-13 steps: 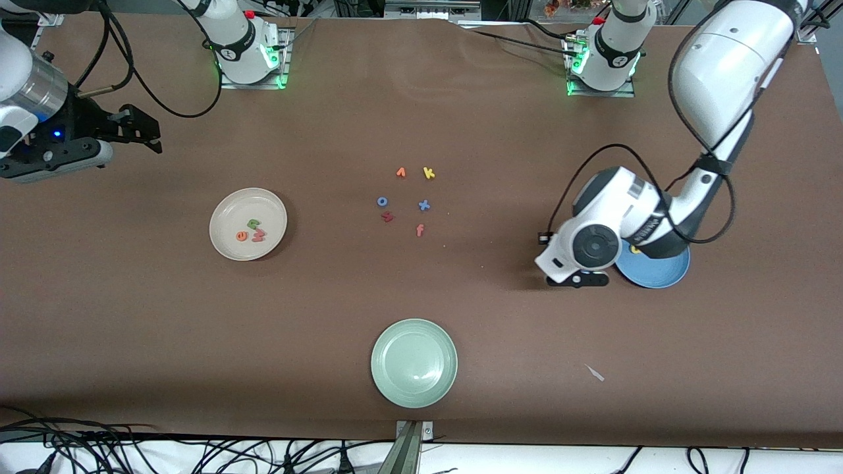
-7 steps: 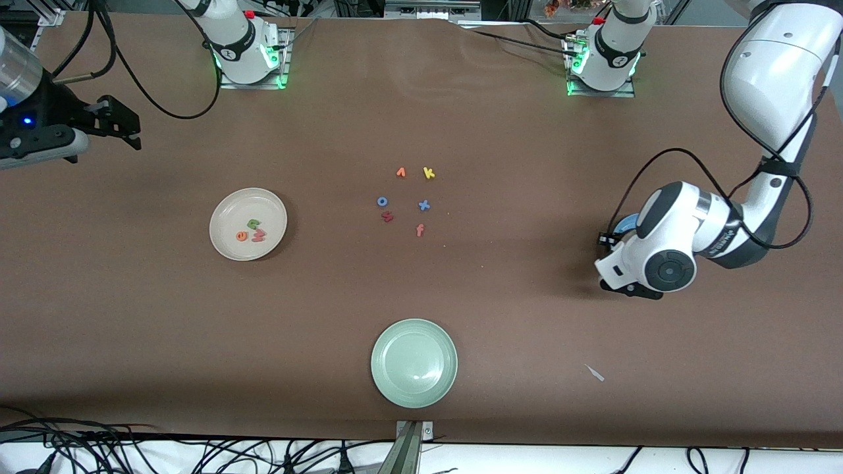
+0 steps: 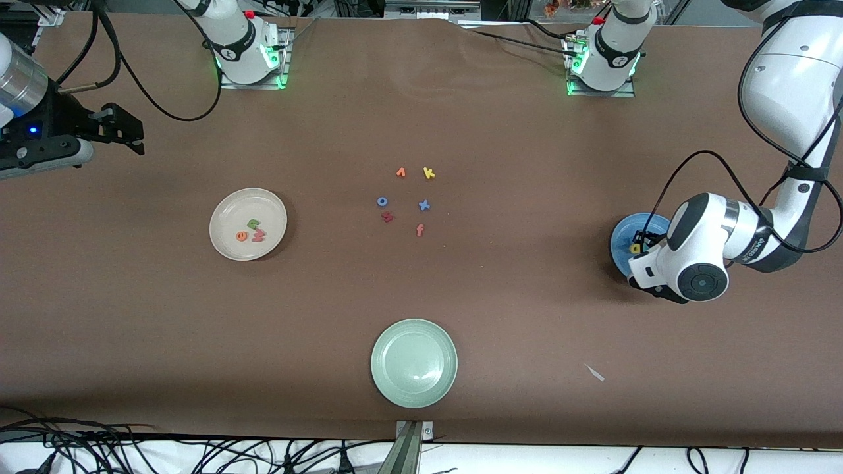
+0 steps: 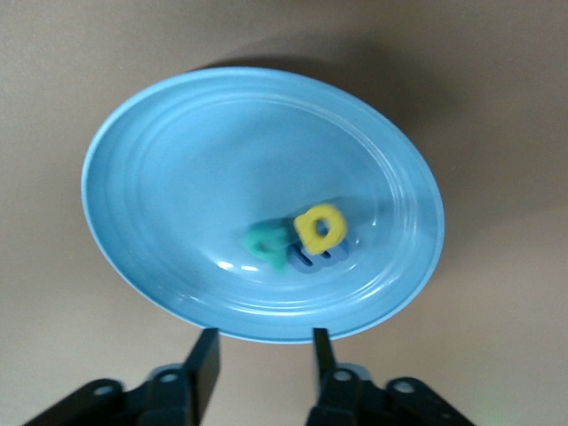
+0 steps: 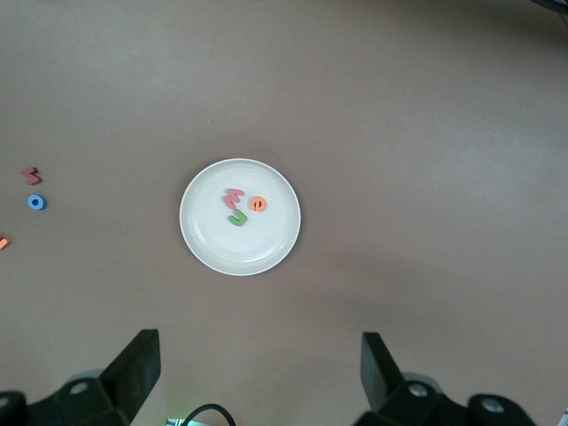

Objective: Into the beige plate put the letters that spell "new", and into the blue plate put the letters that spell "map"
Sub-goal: 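Carry the teal letter to the blue plate and open the left gripper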

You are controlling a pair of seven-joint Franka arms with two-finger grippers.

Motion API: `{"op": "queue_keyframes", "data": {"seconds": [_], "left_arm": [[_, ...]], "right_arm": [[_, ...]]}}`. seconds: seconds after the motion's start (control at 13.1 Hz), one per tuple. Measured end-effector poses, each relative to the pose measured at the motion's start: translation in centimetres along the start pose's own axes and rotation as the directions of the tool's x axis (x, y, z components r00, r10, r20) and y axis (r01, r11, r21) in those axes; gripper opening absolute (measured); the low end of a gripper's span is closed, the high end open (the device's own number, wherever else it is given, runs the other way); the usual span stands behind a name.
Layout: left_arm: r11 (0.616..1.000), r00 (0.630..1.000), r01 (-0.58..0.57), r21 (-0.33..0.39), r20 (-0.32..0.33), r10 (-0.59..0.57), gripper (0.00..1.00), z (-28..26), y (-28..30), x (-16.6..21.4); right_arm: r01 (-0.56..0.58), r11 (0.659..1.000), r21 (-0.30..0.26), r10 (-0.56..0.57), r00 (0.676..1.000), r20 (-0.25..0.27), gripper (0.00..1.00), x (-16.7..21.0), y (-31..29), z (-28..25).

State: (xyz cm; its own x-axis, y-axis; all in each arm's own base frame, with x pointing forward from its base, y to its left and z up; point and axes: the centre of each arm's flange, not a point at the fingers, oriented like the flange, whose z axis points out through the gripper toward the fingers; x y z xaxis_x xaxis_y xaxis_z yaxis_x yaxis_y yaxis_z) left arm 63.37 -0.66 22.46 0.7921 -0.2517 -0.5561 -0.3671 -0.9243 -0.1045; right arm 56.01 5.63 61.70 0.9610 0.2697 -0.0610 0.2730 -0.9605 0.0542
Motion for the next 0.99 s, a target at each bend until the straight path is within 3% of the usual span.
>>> {"op": "queue_keyframes", "data": {"seconds": [0.23,0.31,0.53,0.76,0.99], "left_arm": [[1.0,1.0,0.019,0.006,-0.021,-0.019,0.92,-1.7,-0.8,-0.5],[0.999,0.999,0.033,0.01,-0.014,-0.032,0.99,-2.5,-1.3,-1.0],[0.997,0.997,0.083,0.009,-0.001,-0.083,1.0,-5.8,-3.4,-2.7],[0.993,0.993,0.119,-0.001,0.02,-0.119,1.0,-7.7,-4.9,-4.1],[0.99,0.992,0.129,-0.063,0.027,-0.127,1.0,-8.7,-5.0,-4.9]], "right_arm": [[-0.019,1.0,0.021,0.018,1.0,0.009,1.0,0.1,0.8,0.6],[-0.023,0.999,0.034,0.023,1.0,0.01,1.0,0.2,0.9,0.7],[-0.091,0.993,0.081,0.09,0.996,0.016,1.0,0.2,1.0,1.0],[-0.118,0.989,0.091,0.117,0.993,0.022,1.0,0.3,1.0,1.2],[-0.119,0.989,0.091,0.116,0.993,0.031,1.0,0.5,1.0,1.6]]}}
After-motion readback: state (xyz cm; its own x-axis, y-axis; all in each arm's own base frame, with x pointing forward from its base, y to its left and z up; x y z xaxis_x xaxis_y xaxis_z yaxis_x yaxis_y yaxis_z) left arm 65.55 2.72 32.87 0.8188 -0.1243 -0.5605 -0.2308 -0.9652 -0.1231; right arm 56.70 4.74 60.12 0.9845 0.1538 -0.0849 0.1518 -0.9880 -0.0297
